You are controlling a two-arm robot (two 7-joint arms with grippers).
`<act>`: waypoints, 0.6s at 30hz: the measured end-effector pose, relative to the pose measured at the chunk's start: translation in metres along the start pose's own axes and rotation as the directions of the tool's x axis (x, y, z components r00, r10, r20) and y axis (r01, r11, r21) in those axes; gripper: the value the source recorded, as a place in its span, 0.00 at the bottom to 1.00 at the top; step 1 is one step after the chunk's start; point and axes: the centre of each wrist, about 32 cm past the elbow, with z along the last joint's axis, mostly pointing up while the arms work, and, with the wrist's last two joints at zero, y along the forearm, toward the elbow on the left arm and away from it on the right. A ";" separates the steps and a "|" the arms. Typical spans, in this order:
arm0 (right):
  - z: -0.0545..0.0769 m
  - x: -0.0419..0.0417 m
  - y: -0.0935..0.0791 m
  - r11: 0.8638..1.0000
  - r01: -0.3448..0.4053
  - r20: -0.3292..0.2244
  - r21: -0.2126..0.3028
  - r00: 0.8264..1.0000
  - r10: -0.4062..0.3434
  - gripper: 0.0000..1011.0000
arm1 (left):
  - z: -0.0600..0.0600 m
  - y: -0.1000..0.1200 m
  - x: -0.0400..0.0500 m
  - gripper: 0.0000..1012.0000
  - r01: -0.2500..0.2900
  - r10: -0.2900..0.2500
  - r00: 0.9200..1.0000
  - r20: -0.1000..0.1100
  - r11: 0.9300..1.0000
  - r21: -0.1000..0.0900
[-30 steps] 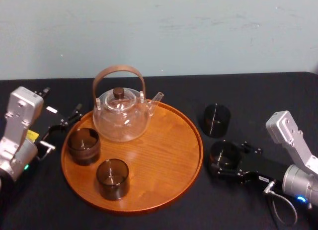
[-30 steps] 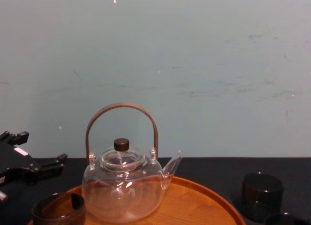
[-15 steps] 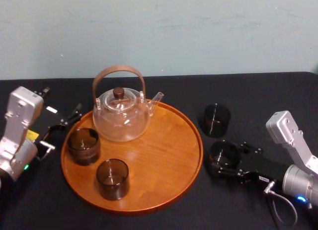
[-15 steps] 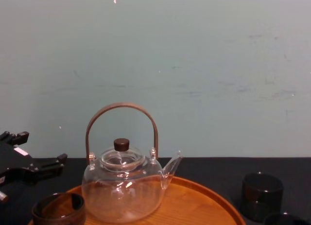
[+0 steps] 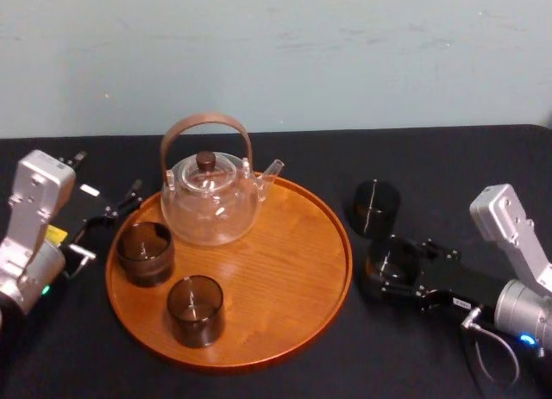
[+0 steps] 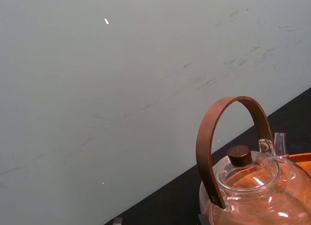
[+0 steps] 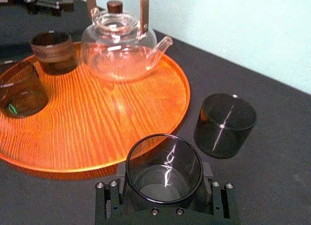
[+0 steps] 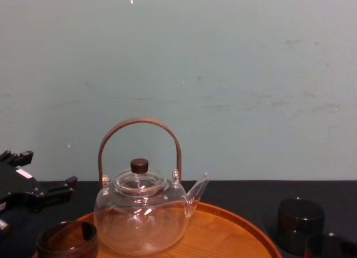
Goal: Pick up the glass from the table and place it on the tray.
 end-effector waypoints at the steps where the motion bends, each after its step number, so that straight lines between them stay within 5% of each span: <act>1: 0.000 0.0000 0.000 1.000 0.000 0.000 0.000 1.000 0.000 0.89 | 0.000 0.000 0.0000 0.99 0.000 0.000 1.000 0.000 1.000 0.000; 18: 0.029 0.0097 -0.004 0.997 0.010 0.064 0.081 0.998 -0.015 0.89 | 0.000 0.000 0.0000 0.99 0.000 0.000 1.000 0.000 1.000 0.000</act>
